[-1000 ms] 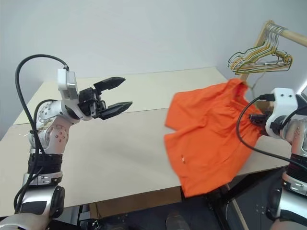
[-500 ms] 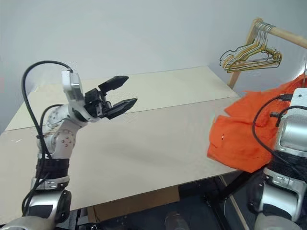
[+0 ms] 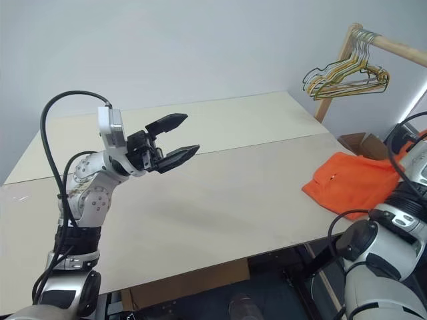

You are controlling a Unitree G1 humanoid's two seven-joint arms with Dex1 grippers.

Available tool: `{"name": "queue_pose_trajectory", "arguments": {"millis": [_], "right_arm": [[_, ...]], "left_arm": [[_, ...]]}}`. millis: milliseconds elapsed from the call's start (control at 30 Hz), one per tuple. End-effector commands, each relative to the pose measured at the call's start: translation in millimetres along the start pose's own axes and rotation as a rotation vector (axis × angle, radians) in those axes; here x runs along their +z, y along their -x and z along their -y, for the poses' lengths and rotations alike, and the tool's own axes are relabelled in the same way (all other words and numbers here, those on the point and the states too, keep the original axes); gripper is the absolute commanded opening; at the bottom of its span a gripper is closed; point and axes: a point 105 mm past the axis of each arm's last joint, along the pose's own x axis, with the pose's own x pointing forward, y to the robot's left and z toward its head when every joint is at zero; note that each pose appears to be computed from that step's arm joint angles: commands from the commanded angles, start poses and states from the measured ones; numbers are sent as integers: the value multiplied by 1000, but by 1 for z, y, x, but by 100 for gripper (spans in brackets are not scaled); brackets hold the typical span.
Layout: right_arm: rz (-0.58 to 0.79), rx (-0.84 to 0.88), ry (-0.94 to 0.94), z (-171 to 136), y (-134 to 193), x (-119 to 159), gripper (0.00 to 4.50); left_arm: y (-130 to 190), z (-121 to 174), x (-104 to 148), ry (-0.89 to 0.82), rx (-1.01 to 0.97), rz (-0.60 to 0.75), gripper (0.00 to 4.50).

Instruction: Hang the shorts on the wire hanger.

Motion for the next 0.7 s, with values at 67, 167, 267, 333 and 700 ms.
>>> {"name": "queue_pose_trajectory", "arguments": {"millis": [67,167,267,333,700], "right_arm": [[46,7,-148,10,-1,27,9],[21,2,-218,20,-7,31,9],[2,7,-263,25,-11,33,9],[-8,16,-300,27,-14,35,9],[-119,51,-390,21,-27,16,9]], "left_arm": [[-2,5,9,-46,-25,16,450],[-3,6,9,-47,-38,15,450],[-2,6,8,-46,-42,13,450],[-2,6,8,-47,-49,11,450],[-4,9,8,-49,-69,7,450]]}}
